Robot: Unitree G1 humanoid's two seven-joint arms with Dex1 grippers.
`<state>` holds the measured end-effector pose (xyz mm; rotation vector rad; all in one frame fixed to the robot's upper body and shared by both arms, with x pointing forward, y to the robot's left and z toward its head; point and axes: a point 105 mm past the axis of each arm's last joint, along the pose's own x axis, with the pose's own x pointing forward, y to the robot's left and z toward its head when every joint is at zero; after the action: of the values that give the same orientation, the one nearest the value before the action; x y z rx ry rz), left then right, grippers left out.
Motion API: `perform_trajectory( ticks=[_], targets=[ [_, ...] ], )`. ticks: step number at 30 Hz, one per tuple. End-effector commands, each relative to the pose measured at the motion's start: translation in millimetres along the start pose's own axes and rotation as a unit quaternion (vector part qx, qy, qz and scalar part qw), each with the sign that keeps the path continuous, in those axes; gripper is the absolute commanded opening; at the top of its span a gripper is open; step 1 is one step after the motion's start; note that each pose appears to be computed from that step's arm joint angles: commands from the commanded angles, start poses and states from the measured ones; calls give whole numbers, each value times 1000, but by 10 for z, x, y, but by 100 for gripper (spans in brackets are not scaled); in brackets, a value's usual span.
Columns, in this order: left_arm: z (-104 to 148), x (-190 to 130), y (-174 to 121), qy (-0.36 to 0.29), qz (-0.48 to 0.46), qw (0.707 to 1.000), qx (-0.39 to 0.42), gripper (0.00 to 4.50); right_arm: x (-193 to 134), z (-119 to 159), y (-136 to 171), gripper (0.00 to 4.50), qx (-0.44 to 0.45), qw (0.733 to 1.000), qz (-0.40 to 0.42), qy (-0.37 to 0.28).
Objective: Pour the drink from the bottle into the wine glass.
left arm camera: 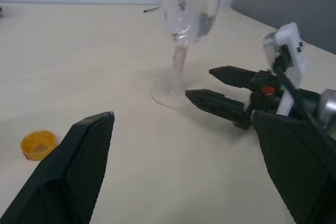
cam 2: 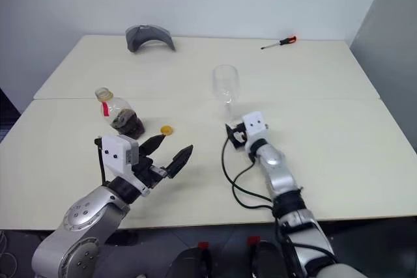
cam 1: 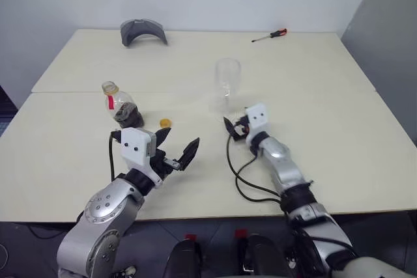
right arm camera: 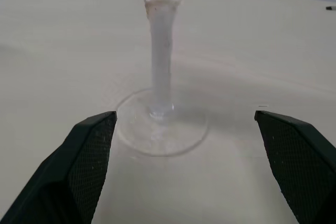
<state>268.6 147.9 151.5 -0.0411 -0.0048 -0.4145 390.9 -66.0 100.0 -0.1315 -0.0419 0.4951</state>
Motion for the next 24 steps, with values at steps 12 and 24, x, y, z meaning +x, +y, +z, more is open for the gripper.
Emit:
perform_trajectory(
  ticks=[12, 24],
  targets=[
    [-146, 98, 666, -24, 236, 970, 59, 450, -1013, 603, 394, 449, 32, 963, 265, -46],
    [-89, -66, 974, -58, 315, 945, 71, 450, -1094, 892, 509, 449, 5, 939, 332, -86]
  ],
)
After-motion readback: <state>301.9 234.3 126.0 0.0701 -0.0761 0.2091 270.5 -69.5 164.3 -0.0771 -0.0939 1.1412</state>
